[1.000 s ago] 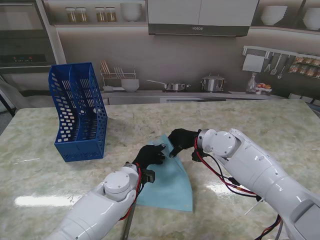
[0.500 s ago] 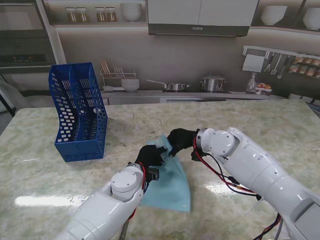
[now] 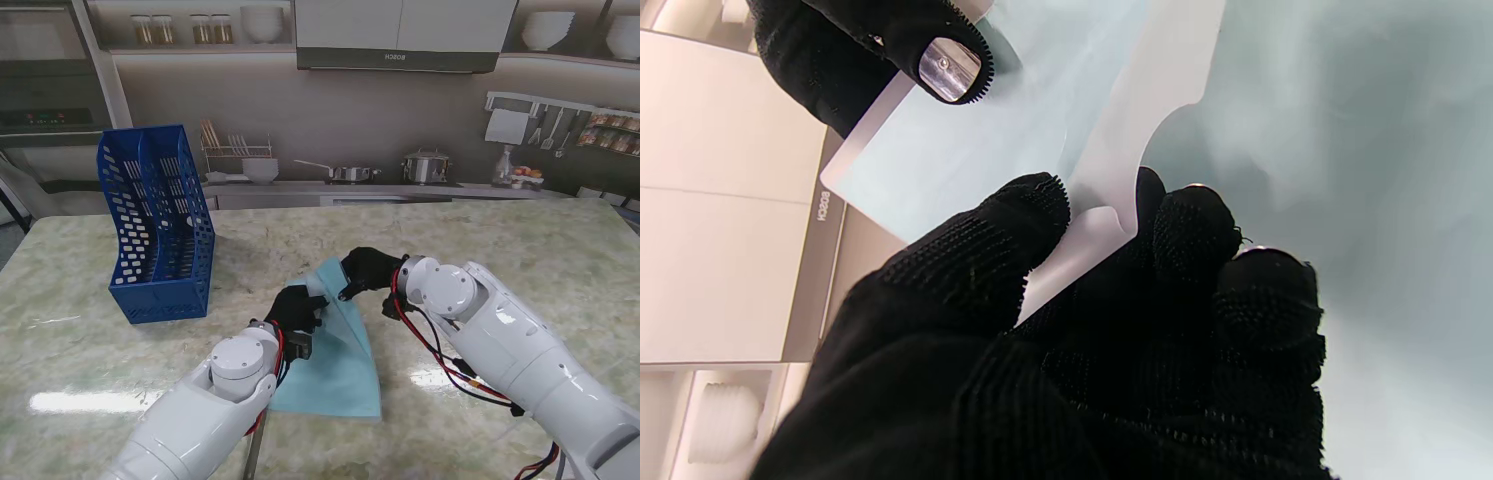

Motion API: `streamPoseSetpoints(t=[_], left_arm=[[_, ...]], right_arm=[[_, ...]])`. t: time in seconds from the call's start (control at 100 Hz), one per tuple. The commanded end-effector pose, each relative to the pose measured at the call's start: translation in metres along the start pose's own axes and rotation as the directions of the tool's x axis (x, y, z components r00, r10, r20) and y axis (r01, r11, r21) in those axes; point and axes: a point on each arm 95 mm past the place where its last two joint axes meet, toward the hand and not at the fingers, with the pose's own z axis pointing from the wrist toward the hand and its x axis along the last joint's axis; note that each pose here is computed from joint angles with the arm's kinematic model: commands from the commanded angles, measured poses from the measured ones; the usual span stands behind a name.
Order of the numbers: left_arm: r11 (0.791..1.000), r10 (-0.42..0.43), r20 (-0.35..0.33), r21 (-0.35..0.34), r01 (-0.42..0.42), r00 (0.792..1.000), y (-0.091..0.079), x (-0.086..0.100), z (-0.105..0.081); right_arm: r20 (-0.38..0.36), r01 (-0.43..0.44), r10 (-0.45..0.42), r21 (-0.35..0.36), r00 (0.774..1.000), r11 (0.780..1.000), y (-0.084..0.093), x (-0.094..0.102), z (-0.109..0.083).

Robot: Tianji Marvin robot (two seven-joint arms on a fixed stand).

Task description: Open the sliding file folder, put the receipt in and insert it into the document holder

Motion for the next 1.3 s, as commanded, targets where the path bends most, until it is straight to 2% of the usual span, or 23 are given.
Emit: streamPoseSetpoints(t=[0.0,0.26,0.61,0.94,1.29], left_arm=[[1.000,0.001,-0.008,-0.009,-0.001,1.000,-0.003,0.002,-0.003],[0.999,0.038,-0.039,-0.008,-0.039,0.999,-0.014,0.012,-0.009],[1.000,0.021,-0.082,-0.006,-0.022,0.996,-0.025,0.025,-0.018],[1.000,0.010,-0.110,0.011,-0.009,0.994,-0.037,0.032,-0.024],[1.000,-0.008,-0.127,0.019,0.010,0.992,-0.040,0.036,-0.024]], right_arm=[[0.012,-0.007,0.007,-0.010,1.000,1.000,-0.002,-0.005,-0.004],[0.067,-0.082,0.089,-0.105,0.994,0.991,0.001,-0.021,-0.019],[0.125,-0.166,0.188,-0.169,0.974,0.972,-0.007,-0.050,-0.027],[0.193,-0.194,0.235,-0.210,0.953,0.958,-0.017,-0.073,-0.041],[0.245,-0.211,0.289,-0.299,0.925,0.931,-0.019,-0.090,-0.070]])
